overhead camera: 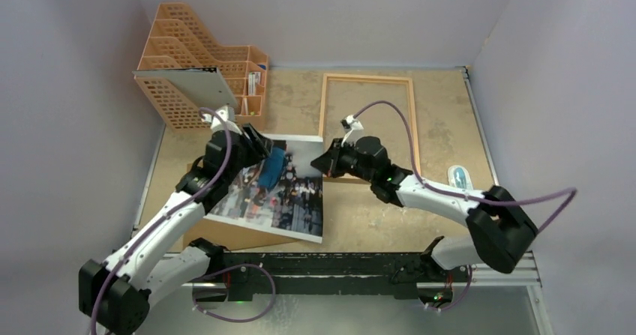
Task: Put the photo into the frame
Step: Pick up the photo at the center of the board.
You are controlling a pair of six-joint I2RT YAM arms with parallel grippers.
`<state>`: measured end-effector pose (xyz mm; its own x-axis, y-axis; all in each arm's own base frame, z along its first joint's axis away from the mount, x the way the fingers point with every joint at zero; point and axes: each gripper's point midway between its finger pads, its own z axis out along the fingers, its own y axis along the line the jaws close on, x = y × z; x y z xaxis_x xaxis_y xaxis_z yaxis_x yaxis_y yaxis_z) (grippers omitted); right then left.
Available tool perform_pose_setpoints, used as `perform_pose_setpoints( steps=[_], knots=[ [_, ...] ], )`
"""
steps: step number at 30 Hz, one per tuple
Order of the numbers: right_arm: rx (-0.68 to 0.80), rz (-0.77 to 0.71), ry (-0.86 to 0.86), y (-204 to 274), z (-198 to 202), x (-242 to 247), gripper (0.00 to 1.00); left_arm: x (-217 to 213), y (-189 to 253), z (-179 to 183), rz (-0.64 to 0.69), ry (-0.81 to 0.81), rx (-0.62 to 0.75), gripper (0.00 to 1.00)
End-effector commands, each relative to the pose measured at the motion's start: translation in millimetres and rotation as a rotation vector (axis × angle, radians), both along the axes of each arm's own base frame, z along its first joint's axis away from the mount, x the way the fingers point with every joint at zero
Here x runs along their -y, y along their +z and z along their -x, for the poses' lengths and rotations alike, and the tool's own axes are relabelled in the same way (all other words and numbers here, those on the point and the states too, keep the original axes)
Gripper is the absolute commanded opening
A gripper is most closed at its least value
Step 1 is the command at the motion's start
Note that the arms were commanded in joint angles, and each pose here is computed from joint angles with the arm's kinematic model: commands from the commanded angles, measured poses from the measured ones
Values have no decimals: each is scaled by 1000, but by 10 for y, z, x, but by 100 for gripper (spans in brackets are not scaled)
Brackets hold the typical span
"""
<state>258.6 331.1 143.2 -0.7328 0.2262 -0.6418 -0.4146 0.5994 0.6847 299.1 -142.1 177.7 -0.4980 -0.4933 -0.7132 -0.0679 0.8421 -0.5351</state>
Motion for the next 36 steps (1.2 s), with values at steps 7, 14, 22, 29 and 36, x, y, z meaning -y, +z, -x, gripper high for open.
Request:
perform_pose_setpoints(
  steps=[7, 14, 22, 29, 36],
  knots=[
    [561, -21, 56, 1497, -68, 128, 0, 54, 1150, -88, 132, 33, 114, 83],
    [701, 15, 154, 1593, 87, 156, 0, 198, 1158, -240, 176, 3, 61, 91],
    [777, 86, 196, 1506, 158, 235, 0, 349, 1073, -232, 230, -109, -24, 94],
    [832, 127, 235, 1448, 201, 244, 0, 189, 1347, -298, 228, -60, 43, 95],
    [871, 125, 230, 1528, 246, 229, 0, 300, 1565, -268, 233, -151, 39, 96]
  ],
)
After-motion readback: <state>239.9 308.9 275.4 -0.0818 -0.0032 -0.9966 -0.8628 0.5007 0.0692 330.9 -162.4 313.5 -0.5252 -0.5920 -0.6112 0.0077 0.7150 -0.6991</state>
